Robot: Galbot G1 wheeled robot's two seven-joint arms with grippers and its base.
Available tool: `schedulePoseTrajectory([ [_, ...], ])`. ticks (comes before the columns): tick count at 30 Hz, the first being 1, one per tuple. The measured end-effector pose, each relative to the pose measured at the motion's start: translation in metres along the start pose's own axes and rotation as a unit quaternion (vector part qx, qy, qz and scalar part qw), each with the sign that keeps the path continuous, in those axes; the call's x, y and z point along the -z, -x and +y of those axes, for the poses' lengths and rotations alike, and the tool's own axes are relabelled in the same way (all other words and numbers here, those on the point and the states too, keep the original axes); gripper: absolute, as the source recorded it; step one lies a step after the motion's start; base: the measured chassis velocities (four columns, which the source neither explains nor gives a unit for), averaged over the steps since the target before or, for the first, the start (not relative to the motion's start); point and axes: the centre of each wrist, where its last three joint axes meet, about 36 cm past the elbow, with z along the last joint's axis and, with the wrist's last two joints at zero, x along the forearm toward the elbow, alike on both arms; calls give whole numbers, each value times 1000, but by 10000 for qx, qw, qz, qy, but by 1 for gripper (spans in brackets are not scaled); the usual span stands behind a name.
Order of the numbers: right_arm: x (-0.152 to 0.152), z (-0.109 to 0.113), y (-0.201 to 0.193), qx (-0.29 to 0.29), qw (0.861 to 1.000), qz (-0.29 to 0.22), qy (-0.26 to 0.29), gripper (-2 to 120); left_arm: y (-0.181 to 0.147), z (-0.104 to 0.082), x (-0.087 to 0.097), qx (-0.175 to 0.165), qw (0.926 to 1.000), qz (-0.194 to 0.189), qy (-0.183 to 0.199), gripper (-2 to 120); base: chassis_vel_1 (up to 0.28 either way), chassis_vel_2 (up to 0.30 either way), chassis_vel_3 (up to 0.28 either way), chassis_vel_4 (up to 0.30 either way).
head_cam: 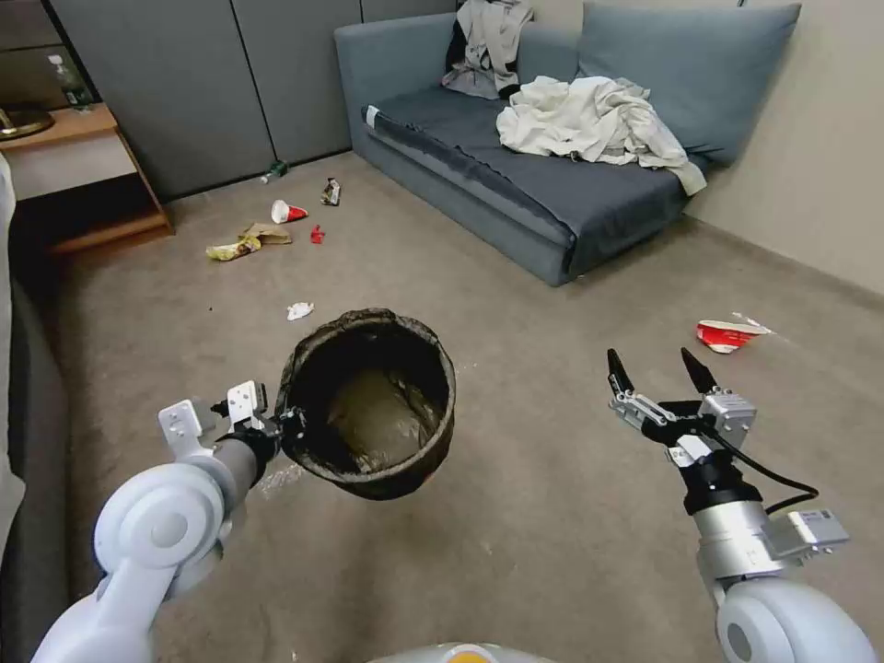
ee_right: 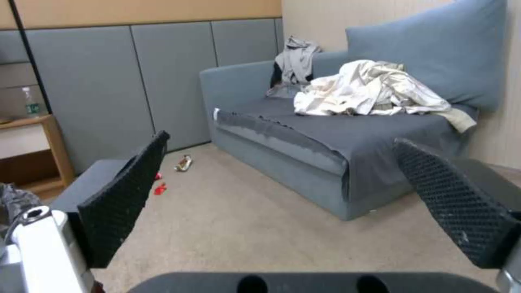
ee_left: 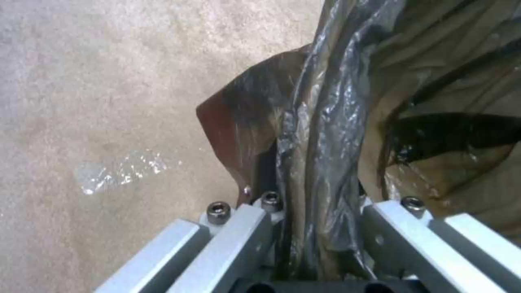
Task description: Pick up the trash can from the floor.
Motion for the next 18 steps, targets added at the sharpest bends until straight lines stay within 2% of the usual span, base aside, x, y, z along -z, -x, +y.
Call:
schedulePoseTrajectory([
  [18, 3, 0, -1, 29, 10000, -11, -23, 100, -3, 0, -4, 48, 9999, -6, -116, 1, 0, 0, 0, 0],
])
